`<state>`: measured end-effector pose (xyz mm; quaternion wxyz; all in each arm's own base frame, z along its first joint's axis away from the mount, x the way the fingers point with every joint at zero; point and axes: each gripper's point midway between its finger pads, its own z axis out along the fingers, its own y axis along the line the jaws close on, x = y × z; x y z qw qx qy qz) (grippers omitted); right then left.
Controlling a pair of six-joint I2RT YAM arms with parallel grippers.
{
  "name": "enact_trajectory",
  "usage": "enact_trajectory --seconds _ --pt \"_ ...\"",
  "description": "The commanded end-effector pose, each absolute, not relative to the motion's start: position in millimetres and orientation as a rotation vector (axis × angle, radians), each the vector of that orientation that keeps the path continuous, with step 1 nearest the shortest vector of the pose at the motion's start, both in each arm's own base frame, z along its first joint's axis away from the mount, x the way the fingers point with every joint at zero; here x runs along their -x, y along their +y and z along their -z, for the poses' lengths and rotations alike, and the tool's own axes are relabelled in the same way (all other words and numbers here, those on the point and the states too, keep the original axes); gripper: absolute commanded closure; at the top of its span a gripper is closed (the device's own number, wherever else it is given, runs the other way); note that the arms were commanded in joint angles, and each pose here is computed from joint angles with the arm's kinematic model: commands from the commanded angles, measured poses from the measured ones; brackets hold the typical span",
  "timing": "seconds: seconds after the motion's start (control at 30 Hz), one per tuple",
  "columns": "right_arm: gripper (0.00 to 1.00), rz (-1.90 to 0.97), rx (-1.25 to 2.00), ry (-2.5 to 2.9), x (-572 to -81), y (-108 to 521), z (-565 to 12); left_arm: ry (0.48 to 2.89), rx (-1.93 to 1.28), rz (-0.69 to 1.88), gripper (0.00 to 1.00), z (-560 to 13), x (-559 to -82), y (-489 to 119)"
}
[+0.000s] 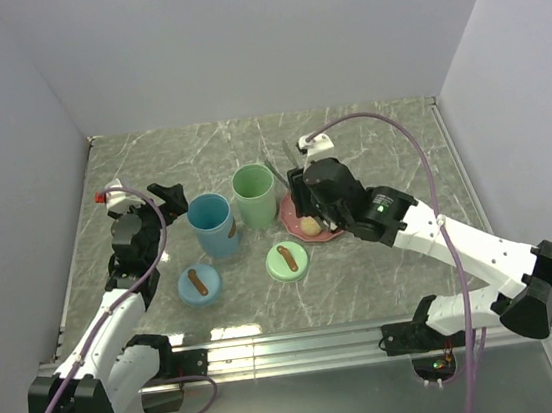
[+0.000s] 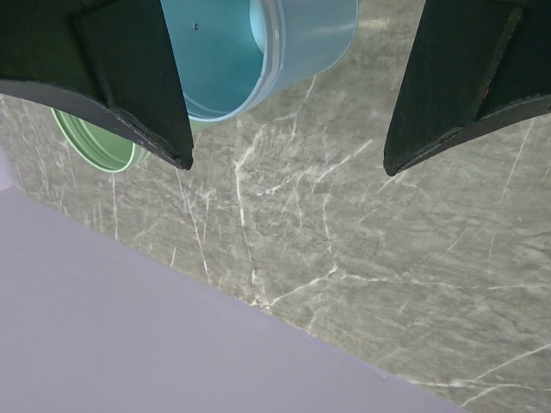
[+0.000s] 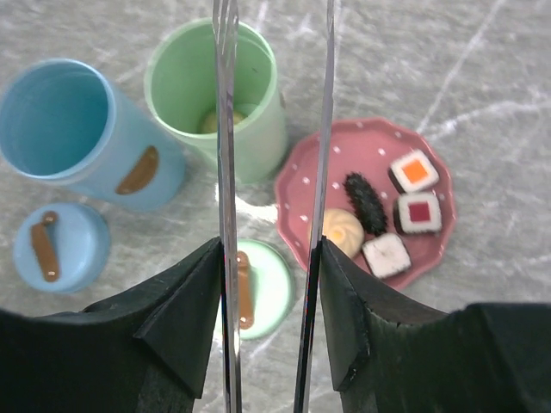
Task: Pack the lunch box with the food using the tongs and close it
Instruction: Pick up the food using the clamp
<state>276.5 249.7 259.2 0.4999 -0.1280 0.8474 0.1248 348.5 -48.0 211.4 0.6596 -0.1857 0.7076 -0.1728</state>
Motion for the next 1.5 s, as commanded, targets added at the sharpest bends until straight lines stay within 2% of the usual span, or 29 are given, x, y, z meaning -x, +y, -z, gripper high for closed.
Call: enact_trajectory --seconds 0.0,0.27,0.5,1.47 --pt "0.46 -0.268 0.192 2.043 -281.5 231.6 -252.2 1.536 0.445 0.409 0.01 -228.4 -347.9 -44.5" --pt "0.45 -0.19 -0.001 2.17 -279.2 177.9 -184.2 1.53 0.441 0.422 0.0 -229.1 -345.7 -45.9" --pt "0.45 -0.167 -0.062 2.206 -273.8 157.9 -162.7 1.537 0.436 0.429 0.01 -227.0 -346.4 -47.7" --pt "0.45 -0.122 -0.019 2.33 -296.3 160.9 -114.9 1.544 0.436 0.428 0.01 -223.8 -347.8 -48.2"
